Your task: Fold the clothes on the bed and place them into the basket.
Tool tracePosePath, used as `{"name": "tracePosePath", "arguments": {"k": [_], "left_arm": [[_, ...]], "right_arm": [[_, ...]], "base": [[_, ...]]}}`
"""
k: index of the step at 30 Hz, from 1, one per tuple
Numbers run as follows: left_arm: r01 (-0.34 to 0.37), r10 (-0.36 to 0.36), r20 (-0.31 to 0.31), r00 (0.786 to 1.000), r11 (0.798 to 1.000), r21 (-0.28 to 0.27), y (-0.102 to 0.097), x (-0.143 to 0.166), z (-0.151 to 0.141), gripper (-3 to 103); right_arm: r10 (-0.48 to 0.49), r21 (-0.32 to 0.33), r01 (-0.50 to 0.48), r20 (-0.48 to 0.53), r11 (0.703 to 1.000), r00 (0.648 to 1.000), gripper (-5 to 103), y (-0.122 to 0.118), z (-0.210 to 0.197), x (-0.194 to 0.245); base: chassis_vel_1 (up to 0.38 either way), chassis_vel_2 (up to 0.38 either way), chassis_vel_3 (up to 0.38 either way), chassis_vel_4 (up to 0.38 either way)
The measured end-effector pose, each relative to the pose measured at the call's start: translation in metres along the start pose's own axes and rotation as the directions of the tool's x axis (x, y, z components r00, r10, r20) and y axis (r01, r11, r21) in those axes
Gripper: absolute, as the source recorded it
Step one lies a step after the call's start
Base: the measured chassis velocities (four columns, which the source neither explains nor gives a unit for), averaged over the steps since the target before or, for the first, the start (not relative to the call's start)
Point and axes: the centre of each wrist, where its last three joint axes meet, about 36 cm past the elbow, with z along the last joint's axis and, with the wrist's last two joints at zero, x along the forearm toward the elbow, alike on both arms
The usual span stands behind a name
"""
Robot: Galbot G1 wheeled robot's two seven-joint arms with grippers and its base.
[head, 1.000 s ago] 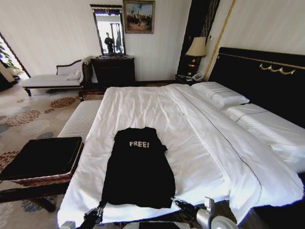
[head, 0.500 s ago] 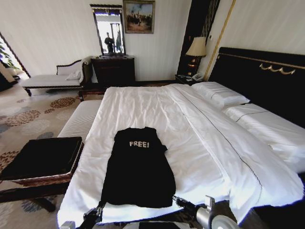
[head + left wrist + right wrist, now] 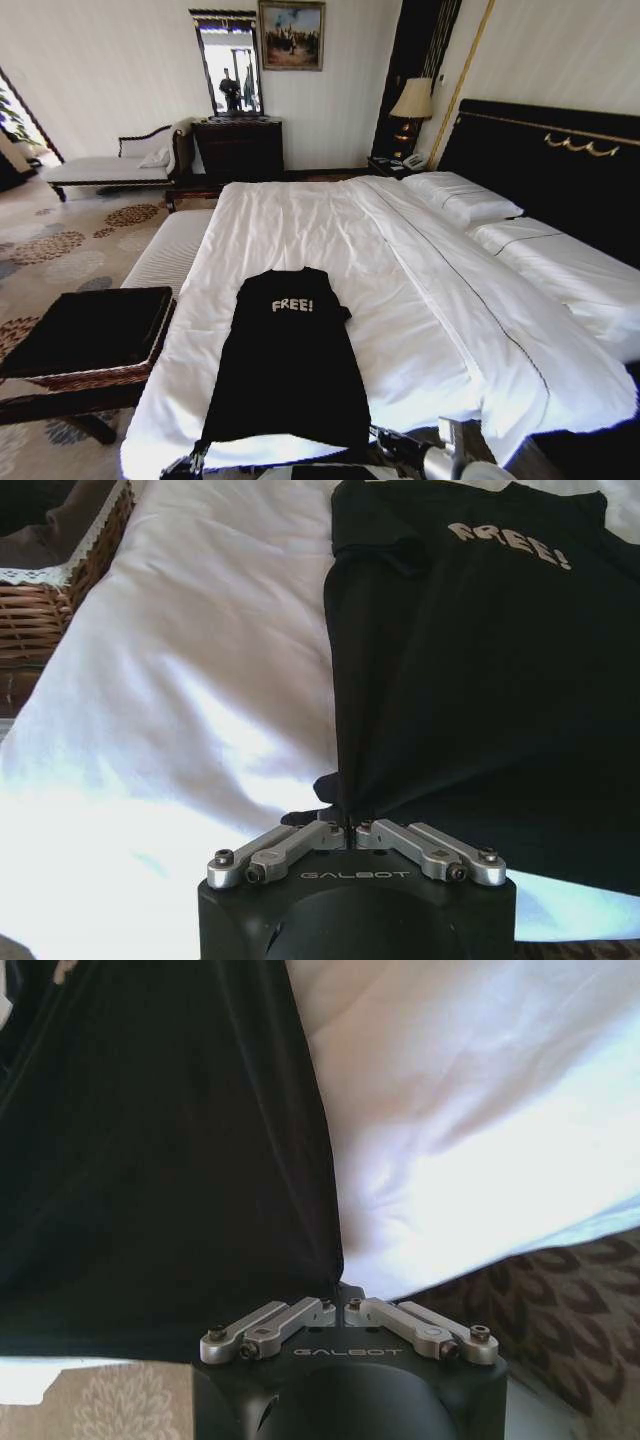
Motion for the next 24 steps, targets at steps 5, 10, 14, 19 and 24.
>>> {"name": "tracePosePath", "arguments": {"k": [5, 10, 14, 19, 24], "left_arm": [[0.026, -0.028, -0.051, 0.998, 0.999, -0.035, -0.001, 0.017, 0.007, 0], [0.024, -0.032, -0.122, 0.992, 0.998, -0.065, -0.008, 0.029, 0.030, 0], [0.025, -0.036, -0.152, 0.988, 0.997, -0.075, -0.013, 0.032, 0.046, 0], [0.048, -0.059, -0.138, 0.989, 0.996, -0.080, -0.012, 0.023, 0.051, 0], [0.081, -0.090, -0.092, 0.992, 0.992, -0.097, -0.002, 0.005, 0.042, 0]], "right_arm": [[0.059, 0.016, -0.058, -0.040, 0.998, 0.997, 0, 0.005, 0.001, 0.010], [0.104, 0.049, -0.102, -0.044, 0.994, 0.994, 0, 0.002, 0.003, 0.007], [0.128, 0.064, -0.125, -0.050, 0.990, 0.990, 0, -0.001, 0.007, 0.002], [0.152, 0.092, -0.147, -0.046, 0.985, 0.987, 0, -0.001, 0.012, 0.000], [0.200, 0.126, -0.193, -0.042, 0.973, 0.979, 0, -0.006, 0.016, -0.002]], "base": [[0.000, 0.000, 0.000, 0.000], [0.000, 0.000, 0.000, 0.000], [0.000, 0.000, 0.000, 0.000], [0.000, 0.000, 0.000, 0.000], [0.000, 0.000, 0.000, 0.000]]}}
